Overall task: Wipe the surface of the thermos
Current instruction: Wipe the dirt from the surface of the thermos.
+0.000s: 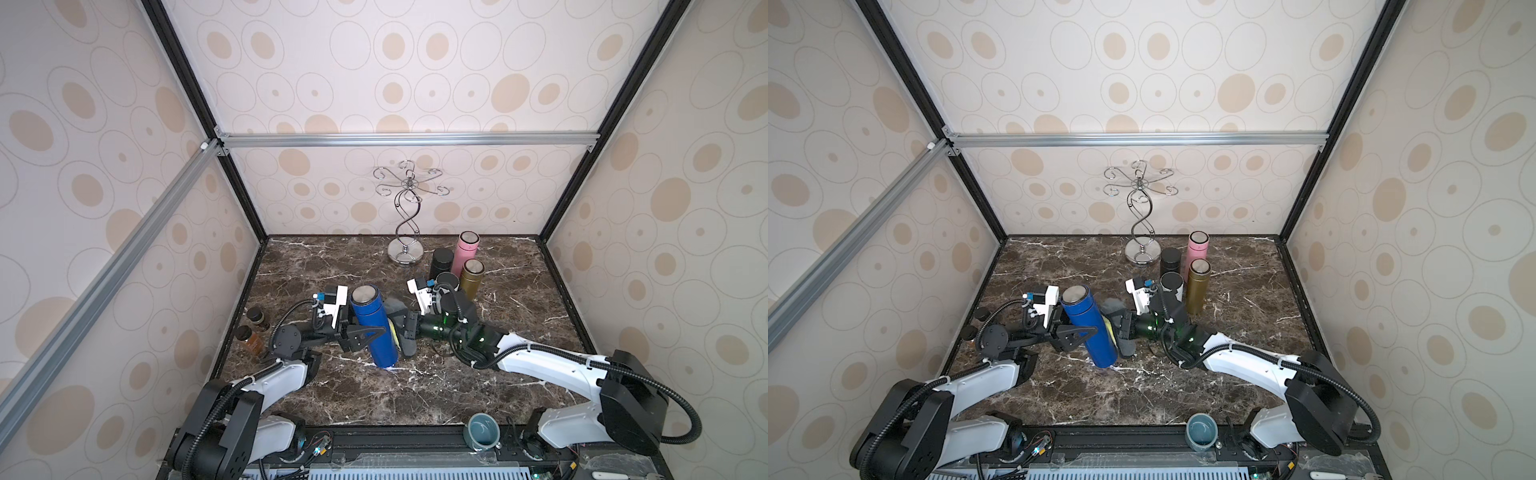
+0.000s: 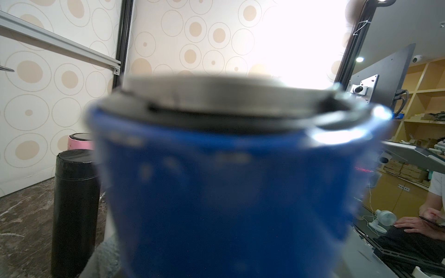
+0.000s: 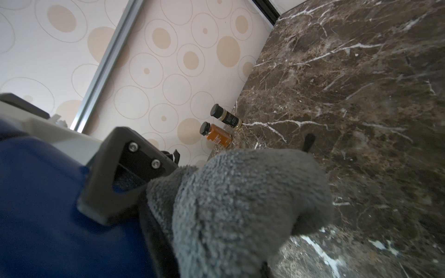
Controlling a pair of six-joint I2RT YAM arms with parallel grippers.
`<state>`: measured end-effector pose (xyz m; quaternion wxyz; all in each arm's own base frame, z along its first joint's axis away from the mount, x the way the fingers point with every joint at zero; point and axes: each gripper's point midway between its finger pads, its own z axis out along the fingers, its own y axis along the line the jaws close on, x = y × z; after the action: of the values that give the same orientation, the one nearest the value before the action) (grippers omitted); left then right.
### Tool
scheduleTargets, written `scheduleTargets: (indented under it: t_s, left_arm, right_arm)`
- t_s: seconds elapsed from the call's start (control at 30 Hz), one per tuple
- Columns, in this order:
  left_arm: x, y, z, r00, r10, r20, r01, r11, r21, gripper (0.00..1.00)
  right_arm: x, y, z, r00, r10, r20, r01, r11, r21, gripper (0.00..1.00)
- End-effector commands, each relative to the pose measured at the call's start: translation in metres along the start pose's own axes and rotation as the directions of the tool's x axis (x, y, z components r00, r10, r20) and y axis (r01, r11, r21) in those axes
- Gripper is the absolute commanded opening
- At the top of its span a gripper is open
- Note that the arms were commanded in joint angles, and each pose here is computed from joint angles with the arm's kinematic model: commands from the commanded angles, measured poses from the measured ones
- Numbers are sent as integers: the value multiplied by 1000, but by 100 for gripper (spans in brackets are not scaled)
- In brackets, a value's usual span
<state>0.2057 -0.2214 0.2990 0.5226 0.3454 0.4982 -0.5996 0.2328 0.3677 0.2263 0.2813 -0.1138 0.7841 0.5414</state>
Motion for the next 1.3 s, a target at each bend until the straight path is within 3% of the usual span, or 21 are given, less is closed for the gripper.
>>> scheduleTargets:
  t_s: [0.0,0.13,0.27,0.47,0.73,1.0,1.13,1.27]
  left_arm:
    - [-46,-17,0,963,222,151,-225,974,3,0]
    - [-45,-7,0,964,220,148,-216,975,-40,0]
    - [-41,10,-2,962,237,133,-221,967,-123,0]
    - [-32,25,-4,966,241,88,-221,956,-195,0]
    - [-17,36,-6,974,220,58,-201,952,-232,0]
    - [-17,36,-6,971,234,55,-214,946,-242,0]
    - [-17,42,-6,969,245,38,-227,937,-266,0]
    - [-7,56,-9,965,261,-14,-251,911,-327,0]
  right_arm:
    - [35,-1,-4,994,10,-105,-9,1000,7,0]
    - [39,-4,-17,993,-22,-115,31,997,74,0]
    - [23,18,-37,993,-78,-84,84,994,66,0]
    - [-17,51,-66,981,-191,44,187,979,82,0]
    - [-51,95,-42,959,-276,59,277,961,0,0]
    - [-25,53,-12,968,-242,-65,247,965,85,0]
    - [-15,36,-24,956,-277,-99,292,935,202,0]
    - [-34,50,-47,938,-341,-54,344,906,248,0]
